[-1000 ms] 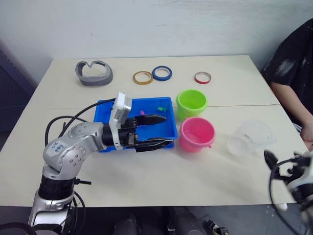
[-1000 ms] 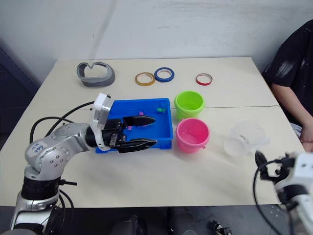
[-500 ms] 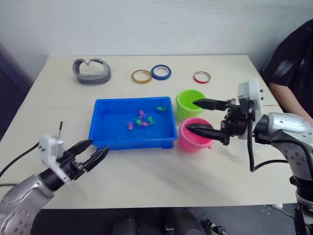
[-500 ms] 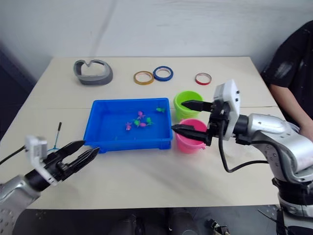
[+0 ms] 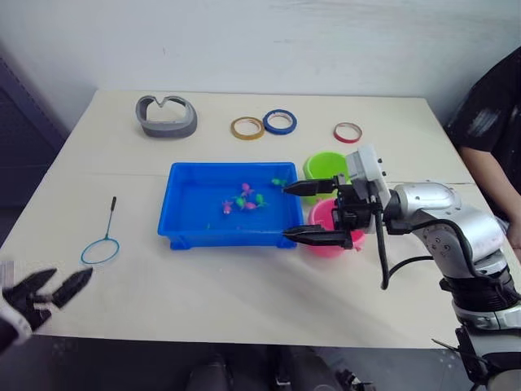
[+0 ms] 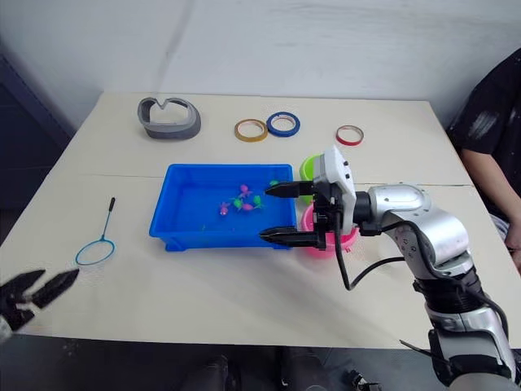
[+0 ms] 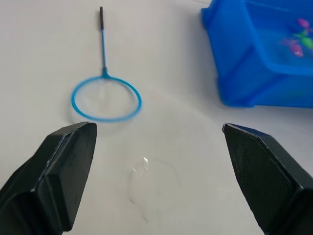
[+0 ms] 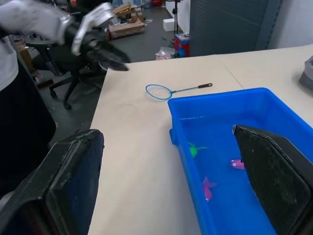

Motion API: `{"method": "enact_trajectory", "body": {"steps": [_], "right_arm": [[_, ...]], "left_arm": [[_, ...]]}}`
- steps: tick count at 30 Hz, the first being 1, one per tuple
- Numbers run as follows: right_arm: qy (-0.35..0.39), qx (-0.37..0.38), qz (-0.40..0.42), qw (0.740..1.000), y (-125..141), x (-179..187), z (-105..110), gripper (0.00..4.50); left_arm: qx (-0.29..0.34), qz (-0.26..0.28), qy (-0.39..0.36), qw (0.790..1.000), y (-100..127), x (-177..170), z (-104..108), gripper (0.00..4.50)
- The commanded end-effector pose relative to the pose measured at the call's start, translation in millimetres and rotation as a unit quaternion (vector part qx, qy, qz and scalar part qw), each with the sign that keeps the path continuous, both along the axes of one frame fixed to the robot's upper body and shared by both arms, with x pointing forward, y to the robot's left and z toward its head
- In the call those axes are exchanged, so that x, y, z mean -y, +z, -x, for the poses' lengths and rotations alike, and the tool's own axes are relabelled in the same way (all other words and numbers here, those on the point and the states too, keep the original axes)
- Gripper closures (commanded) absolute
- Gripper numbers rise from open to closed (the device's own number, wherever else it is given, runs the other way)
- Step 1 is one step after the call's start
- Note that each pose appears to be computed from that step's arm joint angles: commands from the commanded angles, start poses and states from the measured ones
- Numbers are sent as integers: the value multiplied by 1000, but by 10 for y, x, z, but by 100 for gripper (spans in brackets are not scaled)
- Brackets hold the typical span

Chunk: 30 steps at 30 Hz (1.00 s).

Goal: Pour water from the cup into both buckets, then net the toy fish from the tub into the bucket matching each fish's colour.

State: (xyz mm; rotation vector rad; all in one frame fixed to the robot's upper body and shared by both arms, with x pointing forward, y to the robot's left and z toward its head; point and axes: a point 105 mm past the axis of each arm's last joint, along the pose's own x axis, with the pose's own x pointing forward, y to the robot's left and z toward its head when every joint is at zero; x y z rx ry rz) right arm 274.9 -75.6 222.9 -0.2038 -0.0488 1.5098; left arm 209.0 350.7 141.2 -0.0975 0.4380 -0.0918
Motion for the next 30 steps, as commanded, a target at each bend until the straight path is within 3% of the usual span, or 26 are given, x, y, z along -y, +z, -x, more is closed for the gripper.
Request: {"method": "enact_trajectory", "body": {"steps": [1, 6, 10, 19, 30], "right_arm": [[-1, 28, -6, 1000, 55, 9, 96, 3], [-17, 29, -12, 999, 36, 30, 178, 3], [-28, 36, -12, 999, 33, 42, 201, 3], [-47, 40, -26, 998, 114, 32, 258, 3], [-70, 46, -41, 996, 226, 39, 299, 3]], "left_arm": [[-79, 5, 16, 997, -75, -174, -223, 0], [-127, 10, 45, 991, -36, -402, -648, 0], [-169, -25, 68, 983, -99, -537, -845, 0], [-190, -31, 52, 980, -283, -384, -1342, 0], [-226, -85, 40, 970, -517, -253, -1463, 0]]}}
